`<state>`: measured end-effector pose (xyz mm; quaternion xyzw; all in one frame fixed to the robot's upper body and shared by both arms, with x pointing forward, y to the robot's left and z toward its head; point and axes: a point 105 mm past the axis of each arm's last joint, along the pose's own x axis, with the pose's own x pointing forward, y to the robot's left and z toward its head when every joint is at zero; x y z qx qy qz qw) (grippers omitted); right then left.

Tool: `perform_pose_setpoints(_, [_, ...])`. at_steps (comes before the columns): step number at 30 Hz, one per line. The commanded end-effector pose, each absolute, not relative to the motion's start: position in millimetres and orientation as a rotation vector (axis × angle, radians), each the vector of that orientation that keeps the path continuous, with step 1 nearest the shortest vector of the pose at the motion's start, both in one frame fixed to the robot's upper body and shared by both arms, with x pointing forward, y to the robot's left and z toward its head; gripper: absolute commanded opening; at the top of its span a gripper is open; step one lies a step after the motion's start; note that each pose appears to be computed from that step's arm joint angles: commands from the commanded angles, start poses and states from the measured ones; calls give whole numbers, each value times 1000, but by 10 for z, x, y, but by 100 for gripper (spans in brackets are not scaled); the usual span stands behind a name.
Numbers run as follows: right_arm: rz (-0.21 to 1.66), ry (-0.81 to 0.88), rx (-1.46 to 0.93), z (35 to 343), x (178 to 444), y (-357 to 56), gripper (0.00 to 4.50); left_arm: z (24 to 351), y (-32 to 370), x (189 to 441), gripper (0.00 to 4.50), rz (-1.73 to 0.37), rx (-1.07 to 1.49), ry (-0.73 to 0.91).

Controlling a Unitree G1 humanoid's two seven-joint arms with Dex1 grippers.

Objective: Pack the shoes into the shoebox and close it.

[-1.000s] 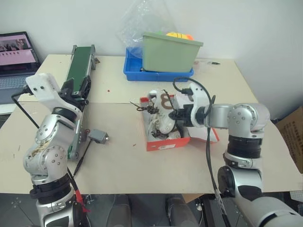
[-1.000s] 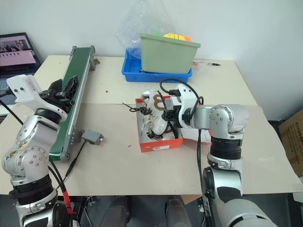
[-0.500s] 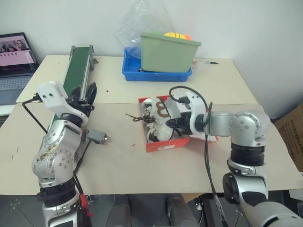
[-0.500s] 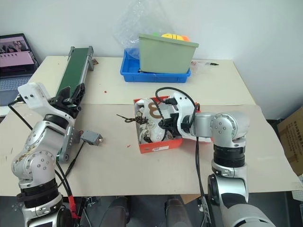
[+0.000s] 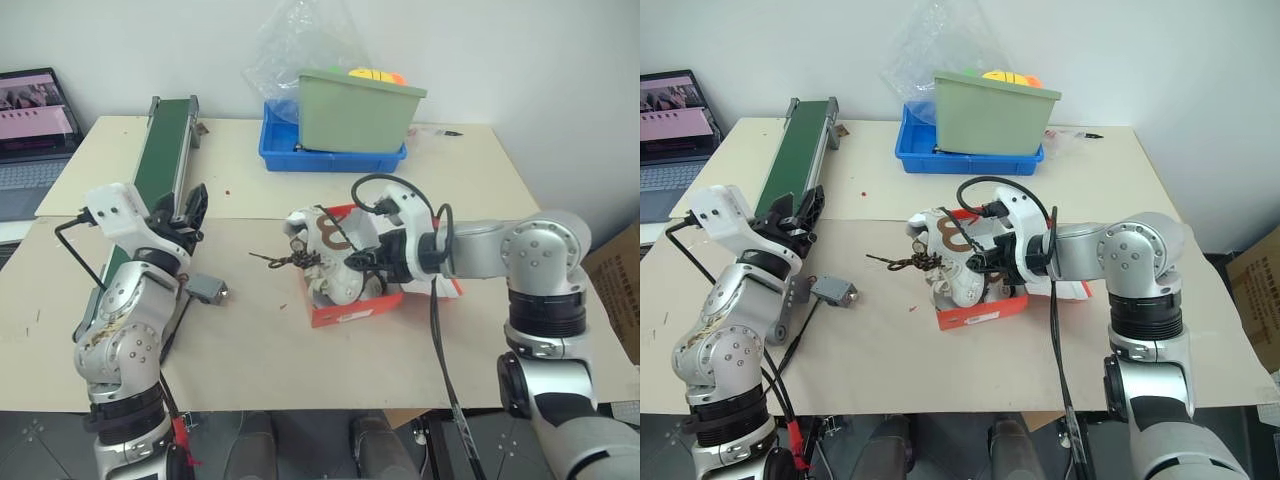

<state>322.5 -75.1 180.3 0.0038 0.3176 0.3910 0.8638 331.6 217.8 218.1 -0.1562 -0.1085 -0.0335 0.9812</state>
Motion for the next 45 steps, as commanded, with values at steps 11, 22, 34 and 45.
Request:
perform_pose_setpoints(11, [851,735,92,1491,3294,-528,33,2421,2269,3095,311,-26,-222,-262])
perform_pose_setpoints(22, [719,684,61,1427,3598,-848,33,2469,2302,3005,311,-1,-208,-251])
perform_pose_setpoints(34, [549,492,-419,1572,3979,-1280,33,2526,2239,3049,311,-25,-209,-265])
perform_pose_setpoints(45, [540,756,173,1171,3699,-1210,33,2538,2199,3041,311,-31,-204,-267])
